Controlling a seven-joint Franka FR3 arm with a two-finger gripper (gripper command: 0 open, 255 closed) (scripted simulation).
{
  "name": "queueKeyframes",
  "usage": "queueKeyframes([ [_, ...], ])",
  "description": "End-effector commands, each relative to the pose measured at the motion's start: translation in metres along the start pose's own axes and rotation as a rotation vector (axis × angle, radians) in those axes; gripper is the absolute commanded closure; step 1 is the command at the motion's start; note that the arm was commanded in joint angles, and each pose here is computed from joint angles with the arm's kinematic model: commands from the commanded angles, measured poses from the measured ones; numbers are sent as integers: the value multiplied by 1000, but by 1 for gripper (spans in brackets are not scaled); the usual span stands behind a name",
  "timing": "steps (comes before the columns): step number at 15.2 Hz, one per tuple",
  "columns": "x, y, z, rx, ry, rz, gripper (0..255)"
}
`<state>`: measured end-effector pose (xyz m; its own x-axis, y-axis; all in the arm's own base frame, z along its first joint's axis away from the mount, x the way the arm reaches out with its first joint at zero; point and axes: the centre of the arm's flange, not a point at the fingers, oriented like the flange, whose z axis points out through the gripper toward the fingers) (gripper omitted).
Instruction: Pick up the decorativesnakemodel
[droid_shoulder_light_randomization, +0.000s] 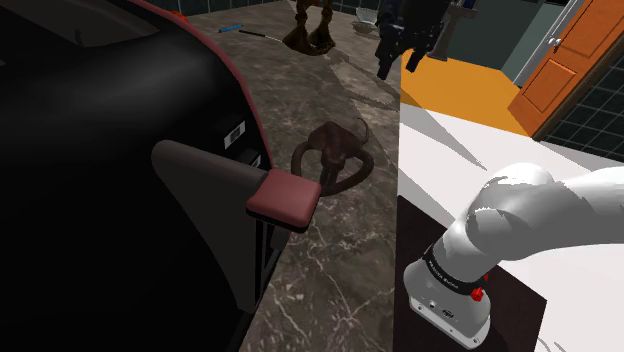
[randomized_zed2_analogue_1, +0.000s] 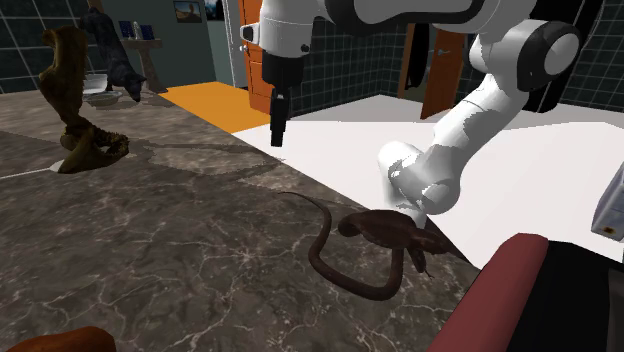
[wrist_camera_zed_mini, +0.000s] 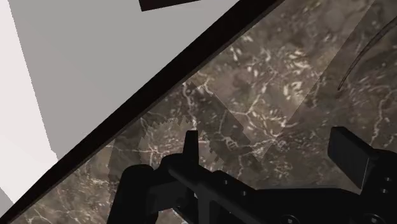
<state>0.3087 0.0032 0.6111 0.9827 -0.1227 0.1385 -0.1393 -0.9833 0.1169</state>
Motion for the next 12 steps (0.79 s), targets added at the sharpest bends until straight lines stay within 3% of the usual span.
queueKeyframes([
  [1, 0, 0, 0, 0, 0, 0, 0],
  [6, 7, -58, 6, 54, -15, -319, 0],
  [12, -9, -125, 10, 119, -33, -702, 0],
])
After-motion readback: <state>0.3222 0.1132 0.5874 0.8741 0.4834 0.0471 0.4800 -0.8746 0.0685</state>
